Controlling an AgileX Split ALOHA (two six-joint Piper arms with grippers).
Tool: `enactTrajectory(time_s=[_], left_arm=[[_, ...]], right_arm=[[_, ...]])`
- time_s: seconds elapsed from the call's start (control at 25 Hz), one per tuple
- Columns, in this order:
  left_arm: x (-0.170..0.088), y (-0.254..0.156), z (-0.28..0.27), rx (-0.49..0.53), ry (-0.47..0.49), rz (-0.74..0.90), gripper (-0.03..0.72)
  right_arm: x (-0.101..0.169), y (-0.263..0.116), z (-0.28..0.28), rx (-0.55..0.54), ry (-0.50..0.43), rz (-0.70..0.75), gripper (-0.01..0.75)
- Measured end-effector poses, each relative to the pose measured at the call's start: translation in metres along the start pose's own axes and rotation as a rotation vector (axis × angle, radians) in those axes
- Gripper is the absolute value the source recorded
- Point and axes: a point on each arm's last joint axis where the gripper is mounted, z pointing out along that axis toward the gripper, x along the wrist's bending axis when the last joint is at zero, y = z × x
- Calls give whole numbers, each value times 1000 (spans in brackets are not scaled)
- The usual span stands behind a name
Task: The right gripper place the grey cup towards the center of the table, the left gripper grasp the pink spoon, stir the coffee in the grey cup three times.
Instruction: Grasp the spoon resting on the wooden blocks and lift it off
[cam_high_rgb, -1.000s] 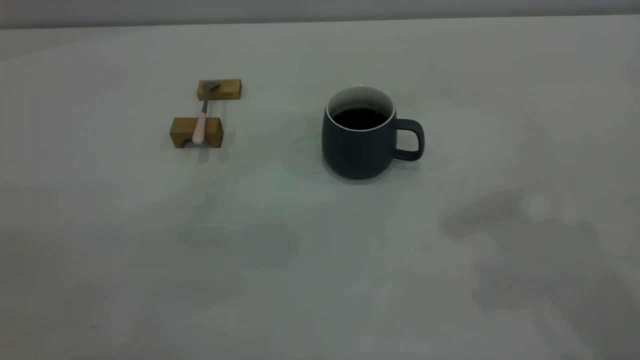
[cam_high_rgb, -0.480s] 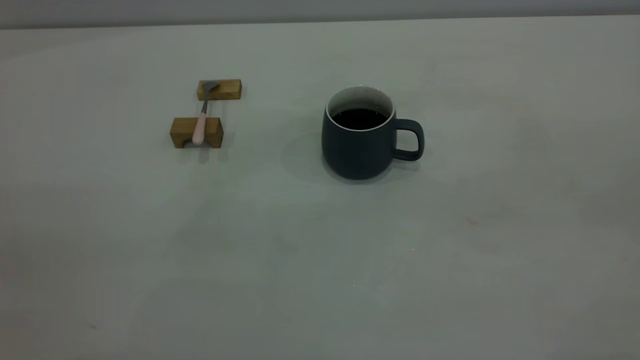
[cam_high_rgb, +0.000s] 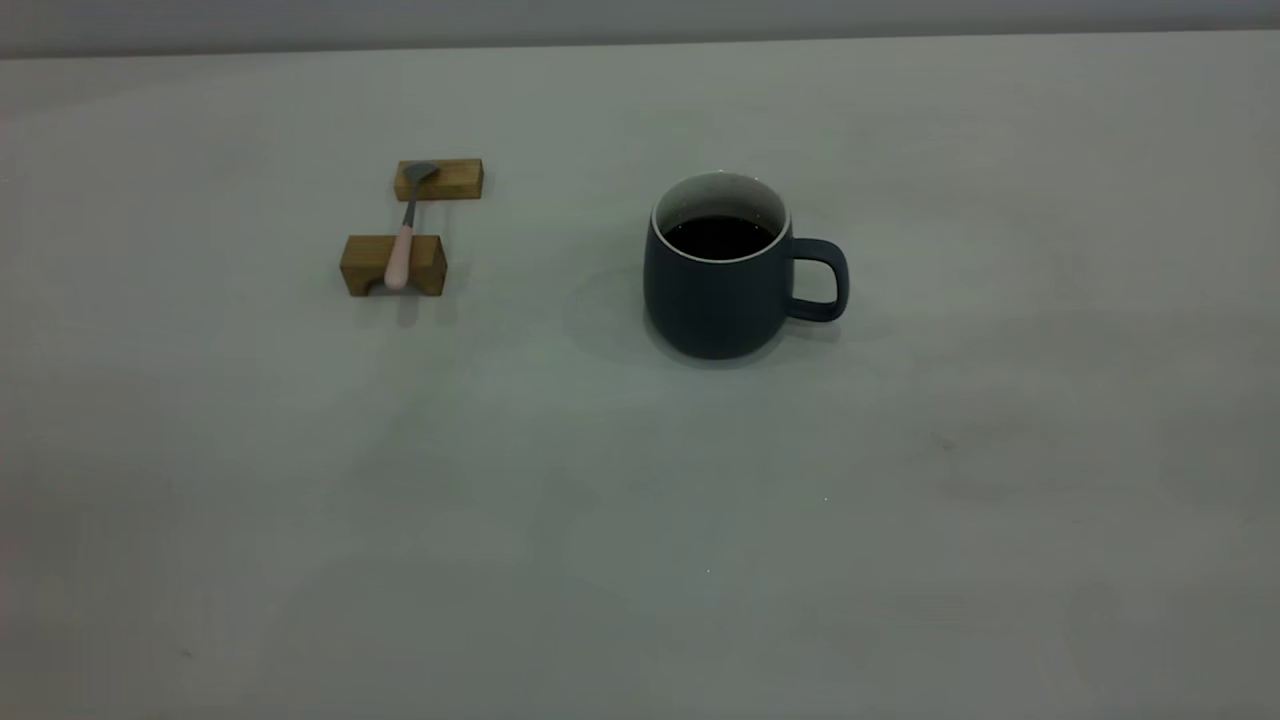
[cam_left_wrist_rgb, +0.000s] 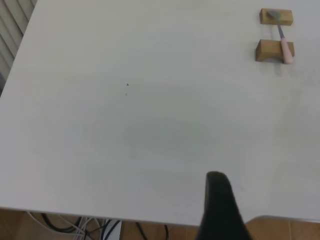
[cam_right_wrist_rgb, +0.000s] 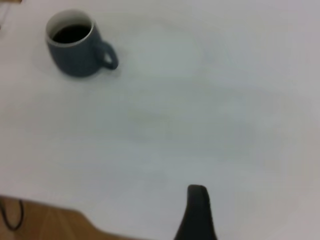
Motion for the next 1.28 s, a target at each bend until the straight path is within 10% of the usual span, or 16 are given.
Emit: enactTrajectory(time_s=[0.56,1.28], left_arm=[[0,0,0,0,0,0,558],[0,0,0,0,0,0,558]], right_arm=[[2,-4,-5,-37,-18,17,632],[2,-5,-5,-33,-16,19,336]])
